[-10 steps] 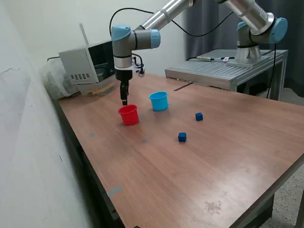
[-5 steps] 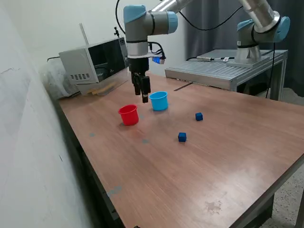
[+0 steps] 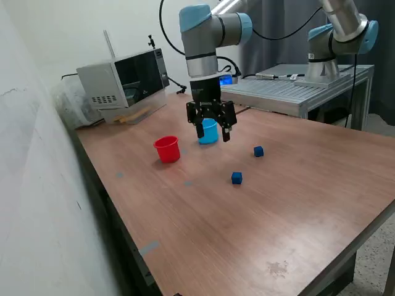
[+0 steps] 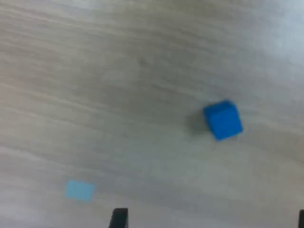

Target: Place red objects in the red bin, and blue objects in the blue bin.

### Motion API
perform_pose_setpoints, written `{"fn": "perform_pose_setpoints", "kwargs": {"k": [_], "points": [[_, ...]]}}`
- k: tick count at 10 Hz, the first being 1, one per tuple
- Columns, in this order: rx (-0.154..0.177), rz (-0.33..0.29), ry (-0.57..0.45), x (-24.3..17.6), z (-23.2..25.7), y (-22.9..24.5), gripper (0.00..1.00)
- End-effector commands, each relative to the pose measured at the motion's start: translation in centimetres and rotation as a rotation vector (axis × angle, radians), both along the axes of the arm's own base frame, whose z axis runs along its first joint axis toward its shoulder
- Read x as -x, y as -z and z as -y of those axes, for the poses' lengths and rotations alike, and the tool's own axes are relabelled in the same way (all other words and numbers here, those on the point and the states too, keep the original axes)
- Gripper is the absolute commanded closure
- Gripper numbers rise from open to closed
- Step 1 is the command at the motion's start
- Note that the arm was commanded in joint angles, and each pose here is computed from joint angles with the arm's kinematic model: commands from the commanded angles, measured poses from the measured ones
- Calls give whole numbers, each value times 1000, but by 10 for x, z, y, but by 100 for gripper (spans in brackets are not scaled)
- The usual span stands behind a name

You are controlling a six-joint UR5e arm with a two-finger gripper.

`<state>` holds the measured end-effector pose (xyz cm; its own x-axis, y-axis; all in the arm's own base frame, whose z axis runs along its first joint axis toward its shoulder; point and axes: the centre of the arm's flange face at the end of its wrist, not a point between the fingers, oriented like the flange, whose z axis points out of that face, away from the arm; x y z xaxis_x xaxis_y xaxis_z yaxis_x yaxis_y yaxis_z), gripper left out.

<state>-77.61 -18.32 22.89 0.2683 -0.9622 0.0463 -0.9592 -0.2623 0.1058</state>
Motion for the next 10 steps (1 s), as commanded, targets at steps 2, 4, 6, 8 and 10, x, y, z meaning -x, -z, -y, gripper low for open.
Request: {"fn": "perform_pose_setpoints", "kwargs": {"k": [2,4,6,8,10], "points": [[-11,107,-170,-8,28,71,0],[-14,122,-209,-10,39,85,0],[-20,133,-220,-8,45,100,0],[-43,142,-221,-4,44,113,0],[-53,145,-216,-4,42,114,0]]}}
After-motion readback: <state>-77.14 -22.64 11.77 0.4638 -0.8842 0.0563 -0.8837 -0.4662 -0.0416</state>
